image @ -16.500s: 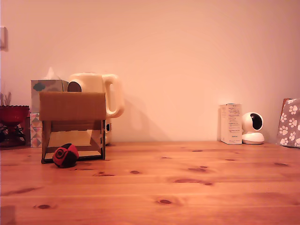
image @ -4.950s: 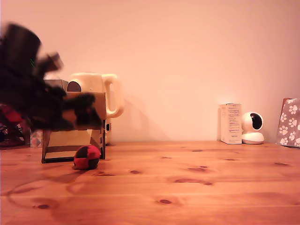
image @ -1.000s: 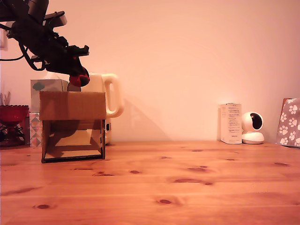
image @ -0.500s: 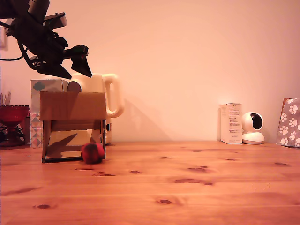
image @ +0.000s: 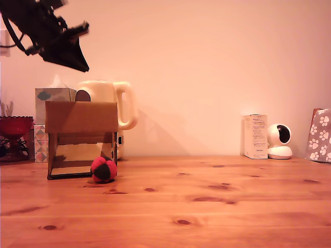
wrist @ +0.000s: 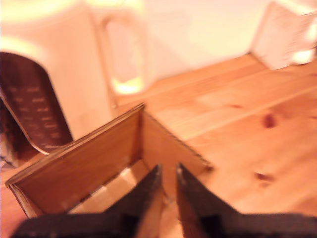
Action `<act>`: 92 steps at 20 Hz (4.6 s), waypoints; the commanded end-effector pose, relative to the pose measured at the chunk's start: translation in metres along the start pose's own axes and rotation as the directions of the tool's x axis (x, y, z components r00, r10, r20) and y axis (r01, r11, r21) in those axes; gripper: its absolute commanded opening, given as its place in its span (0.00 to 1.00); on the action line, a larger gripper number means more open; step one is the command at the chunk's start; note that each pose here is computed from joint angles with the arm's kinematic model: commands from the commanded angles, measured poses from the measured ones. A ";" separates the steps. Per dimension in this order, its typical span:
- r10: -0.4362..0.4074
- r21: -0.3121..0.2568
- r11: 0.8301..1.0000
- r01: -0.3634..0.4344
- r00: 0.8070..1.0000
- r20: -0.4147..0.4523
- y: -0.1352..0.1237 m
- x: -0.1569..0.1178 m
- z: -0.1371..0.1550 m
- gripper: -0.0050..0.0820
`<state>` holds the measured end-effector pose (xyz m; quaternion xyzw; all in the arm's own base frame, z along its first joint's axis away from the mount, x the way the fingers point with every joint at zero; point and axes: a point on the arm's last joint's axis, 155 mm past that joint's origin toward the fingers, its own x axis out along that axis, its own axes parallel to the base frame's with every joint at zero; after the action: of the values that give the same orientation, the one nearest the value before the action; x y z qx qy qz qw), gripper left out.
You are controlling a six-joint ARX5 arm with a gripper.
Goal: Drop the footbag into the cardboard dice tower
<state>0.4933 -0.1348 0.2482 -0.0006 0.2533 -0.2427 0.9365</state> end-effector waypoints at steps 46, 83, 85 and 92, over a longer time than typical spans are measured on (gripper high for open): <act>-0.063 -0.018 0.998 0.066 0.984 0.167 -0.054 -0.017 -0.167 0.03; -0.009 -0.038 0.999 0.008 0.999 -0.044 -0.022 0.120 -0.209 0.90; 0.000 -0.041 0.999 -0.002 0.998 -0.057 -0.021 0.121 -0.210 0.62; -0.005 -0.050 0.999 0.000 0.996 -0.091 -0.022 0.119 -0.208 0.20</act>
<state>0.4792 -0.1819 0.0212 -0.0157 0.2884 -0.2355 0.9279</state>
